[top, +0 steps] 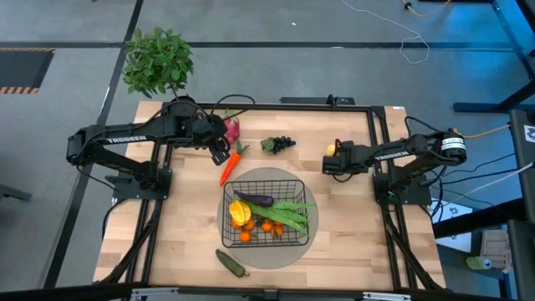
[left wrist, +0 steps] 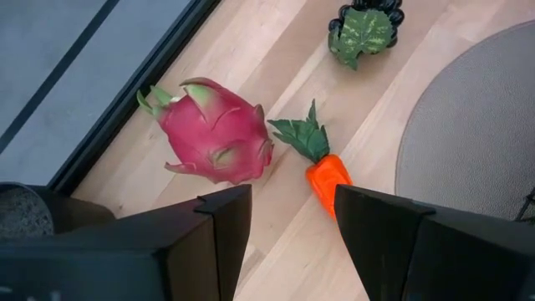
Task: Build produce basket
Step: Put the pear into the black basket
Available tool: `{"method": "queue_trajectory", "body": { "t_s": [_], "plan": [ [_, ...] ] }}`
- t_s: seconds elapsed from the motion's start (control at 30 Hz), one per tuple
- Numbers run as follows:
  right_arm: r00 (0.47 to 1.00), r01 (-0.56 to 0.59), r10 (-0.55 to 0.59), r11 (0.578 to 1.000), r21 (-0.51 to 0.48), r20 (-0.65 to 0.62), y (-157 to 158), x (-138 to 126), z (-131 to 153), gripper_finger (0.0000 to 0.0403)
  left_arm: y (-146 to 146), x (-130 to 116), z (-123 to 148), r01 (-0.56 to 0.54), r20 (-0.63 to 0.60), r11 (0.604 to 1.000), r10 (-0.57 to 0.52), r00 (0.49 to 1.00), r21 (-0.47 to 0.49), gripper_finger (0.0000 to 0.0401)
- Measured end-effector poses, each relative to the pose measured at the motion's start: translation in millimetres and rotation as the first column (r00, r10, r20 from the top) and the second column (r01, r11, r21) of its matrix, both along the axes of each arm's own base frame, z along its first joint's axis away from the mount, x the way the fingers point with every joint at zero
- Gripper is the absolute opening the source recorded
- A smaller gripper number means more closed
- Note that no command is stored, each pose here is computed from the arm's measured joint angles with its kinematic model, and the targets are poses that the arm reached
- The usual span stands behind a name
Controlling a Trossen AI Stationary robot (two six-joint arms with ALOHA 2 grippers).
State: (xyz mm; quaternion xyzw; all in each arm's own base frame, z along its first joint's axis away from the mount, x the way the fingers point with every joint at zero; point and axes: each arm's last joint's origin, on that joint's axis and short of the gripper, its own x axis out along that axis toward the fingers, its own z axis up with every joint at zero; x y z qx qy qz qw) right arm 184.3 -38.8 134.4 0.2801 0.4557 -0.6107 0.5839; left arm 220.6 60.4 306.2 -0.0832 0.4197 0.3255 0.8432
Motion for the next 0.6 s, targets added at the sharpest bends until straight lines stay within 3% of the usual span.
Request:
{"method": "queue_trajectory", "body": {
  "t_s": [0.3, 0.6],
  "plan": [
    [0.995, -0.051, 0.041, 0.991, 0.12, 0.088, 6, 19, 15, 0.0135, 0, 0, 0, 0.0, 0.0, 1.0, 0.0, 1.0, 0.0, 0.0162],
    [0.998, -0.025, 0.025, 1.0, -0.001, 0.053, 2, 14, 13, 0.0135, 0, 0, 0, 0.0, 0.0, 1.0, 0.0, 1.0, 0.0, 0.0162]
  ]
}}
